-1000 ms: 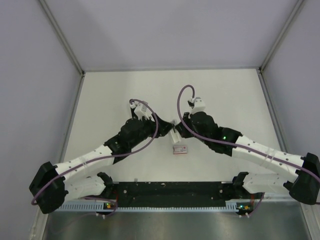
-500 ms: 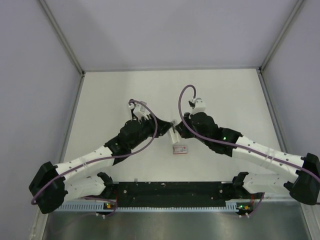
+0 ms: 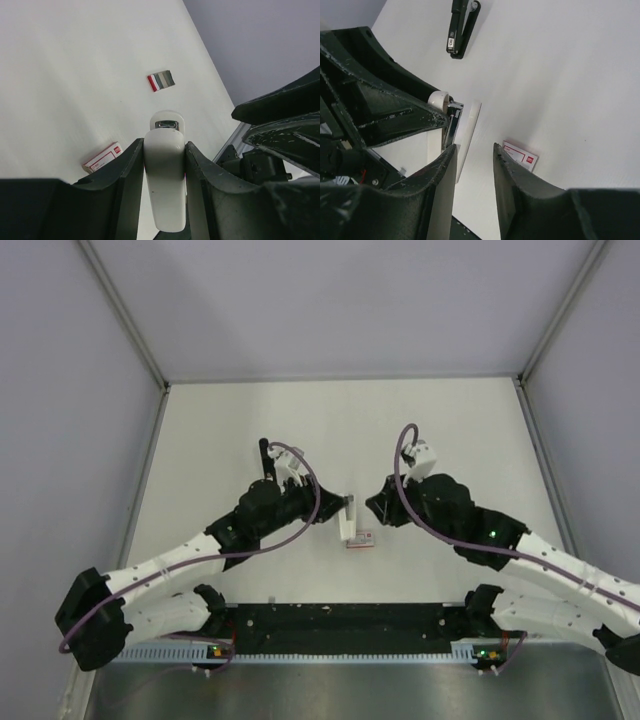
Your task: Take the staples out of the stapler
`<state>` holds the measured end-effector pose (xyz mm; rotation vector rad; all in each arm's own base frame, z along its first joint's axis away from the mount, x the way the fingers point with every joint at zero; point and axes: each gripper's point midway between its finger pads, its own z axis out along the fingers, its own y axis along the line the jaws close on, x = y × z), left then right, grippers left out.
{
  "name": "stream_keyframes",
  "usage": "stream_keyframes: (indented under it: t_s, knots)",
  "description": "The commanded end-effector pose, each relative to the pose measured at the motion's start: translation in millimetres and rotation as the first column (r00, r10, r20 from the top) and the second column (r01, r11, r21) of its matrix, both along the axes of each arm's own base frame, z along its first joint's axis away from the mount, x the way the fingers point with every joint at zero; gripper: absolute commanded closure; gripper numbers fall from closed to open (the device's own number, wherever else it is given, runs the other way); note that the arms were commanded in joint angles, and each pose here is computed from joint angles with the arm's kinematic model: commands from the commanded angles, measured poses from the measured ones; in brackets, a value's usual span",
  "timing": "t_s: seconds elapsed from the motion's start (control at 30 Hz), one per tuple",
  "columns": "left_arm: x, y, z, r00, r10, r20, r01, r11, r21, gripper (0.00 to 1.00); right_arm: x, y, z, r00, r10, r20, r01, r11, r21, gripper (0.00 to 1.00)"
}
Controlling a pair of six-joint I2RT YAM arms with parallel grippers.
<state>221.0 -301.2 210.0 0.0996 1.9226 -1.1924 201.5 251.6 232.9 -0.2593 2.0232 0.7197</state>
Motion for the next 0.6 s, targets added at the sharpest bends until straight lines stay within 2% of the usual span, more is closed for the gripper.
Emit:
stream_keyframes:
  t_s: [0.0,0.17,0.4,0.57]
  knots:
    - [-17,-4,50,0.98,-0.123,0.157,0.124,0.992,0.002,1.0,-25,-16,24,0.983,0.156,0.1,-0.15,0.987,-0.066,0.64]
    - [-42,-1,61,0.944,-0.253,0.211,0.247,0.967,0.056,1.0,-52,-20,38,0.94,0.311,0.138,-0.302,0.949,-0.086,0.6]
    - [-87,-10,70,0.83,-0.513,0.219,0.504,0.858,0.1,1.0,-80,-9,40,0.864,0.488,0.126,-0.48,0.873,-0.092,0.57]
    - [-105,-10,65,0.775,-0.606,0.183,0.596,0.795,0.112,1.0,-108,-1,49,0.772,0.621,0.134,-0.619,0.783,-0.063,0.56]
